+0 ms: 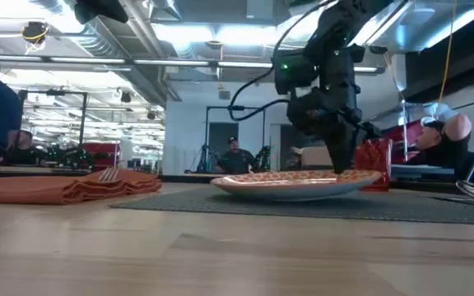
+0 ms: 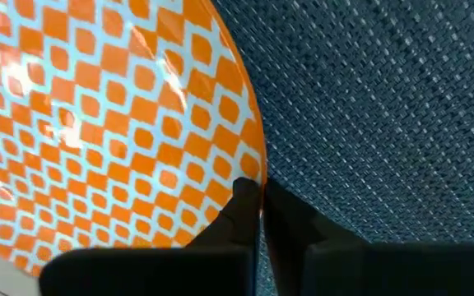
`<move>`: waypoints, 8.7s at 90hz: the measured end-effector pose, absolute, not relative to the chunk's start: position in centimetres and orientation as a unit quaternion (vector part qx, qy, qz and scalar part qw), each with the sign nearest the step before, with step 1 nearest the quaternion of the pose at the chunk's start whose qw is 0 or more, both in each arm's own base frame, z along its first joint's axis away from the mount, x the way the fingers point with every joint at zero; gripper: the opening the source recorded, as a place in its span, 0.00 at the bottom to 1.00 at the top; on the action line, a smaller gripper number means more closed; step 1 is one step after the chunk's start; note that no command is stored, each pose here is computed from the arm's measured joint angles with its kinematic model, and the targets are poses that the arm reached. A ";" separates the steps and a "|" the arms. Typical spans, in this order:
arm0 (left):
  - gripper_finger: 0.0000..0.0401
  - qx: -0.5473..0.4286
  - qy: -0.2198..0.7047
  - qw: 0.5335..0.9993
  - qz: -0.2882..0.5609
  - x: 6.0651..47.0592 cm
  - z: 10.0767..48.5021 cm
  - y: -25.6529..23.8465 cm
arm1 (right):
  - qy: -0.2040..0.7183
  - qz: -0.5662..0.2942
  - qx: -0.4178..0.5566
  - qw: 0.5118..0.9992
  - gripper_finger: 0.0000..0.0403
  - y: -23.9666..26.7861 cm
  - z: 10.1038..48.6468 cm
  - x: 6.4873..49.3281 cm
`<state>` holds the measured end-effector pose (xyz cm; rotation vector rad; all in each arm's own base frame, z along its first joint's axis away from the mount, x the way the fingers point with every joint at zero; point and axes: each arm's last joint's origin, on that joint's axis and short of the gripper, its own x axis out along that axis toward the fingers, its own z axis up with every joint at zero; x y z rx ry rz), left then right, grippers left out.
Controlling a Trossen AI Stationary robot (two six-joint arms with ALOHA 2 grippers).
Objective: Set table place
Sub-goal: Put the orange plate on the gray tablemat to the left of the silver fork, then adjust the gray tablemat
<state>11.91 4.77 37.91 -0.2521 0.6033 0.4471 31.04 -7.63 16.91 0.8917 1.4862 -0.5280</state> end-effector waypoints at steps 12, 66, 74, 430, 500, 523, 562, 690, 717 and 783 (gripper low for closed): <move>0.00 -0.123 0.294 0.923 0.218 11.9 37.9 4.8 | 0.649 -0.232 0.385 0.613 0.00 -7.6 16.6 30.8; 0.00 -0.124 0.293 0.922 0.218 11.9 37.9 4.8 | 0.654 -0.259 0.403 0.586 0.09 -7.4 15.5 29.9; 0.00 -0.124 0.294 0.922 0.218 11.9 37.9 4.8 | 0.651 -0.263 0.409 0.582 0.14 -7.3 15.5 30.0; 0.00 -0.160 0.314 0.913 0.204 11.8 37.5 4.1 | 0.399 -0.107 0.304 0.859 0.00 -7.4 16.8 43.5; 0.00 -0.170 0.315 0.911 0.207 11.7 37.5 4.1 | 0.427 -0.163 0.340 0.822 0.00 -9.1 12.3 43.8; 0.00 -0.171 0.320 0.908 0.208 11.7 37.4 4.1 | 0.418 -0.187 0.347 0.818 0.00 -11.0 12.3 43.3; 0.00 -0.171 0.327 0.906 0.208 11.6 37.3 4.1 | 0.399 -0.130 0.355 0.835 0.00 -11.3 14.4 44.2; 0.00 -0.168 0.330 0.906 0.207 11.6 37.2 4.1 | 0.411 -0.143 0.329 0.838 0.00 -11.0 17.7 44.9; 0.00 -0.173 0.350 0.896 0.210 11.3 36.9 4.0 | 0.474 -0.105 0.267 0.832 0.00 -5.0 16.8 45.2; 0.00 -0.175 0.349 0.896 0.210 11.4 36.9 4.0 | 0.481 -0.090 0.281 0.826 0.00 -4.4 13.1 46.4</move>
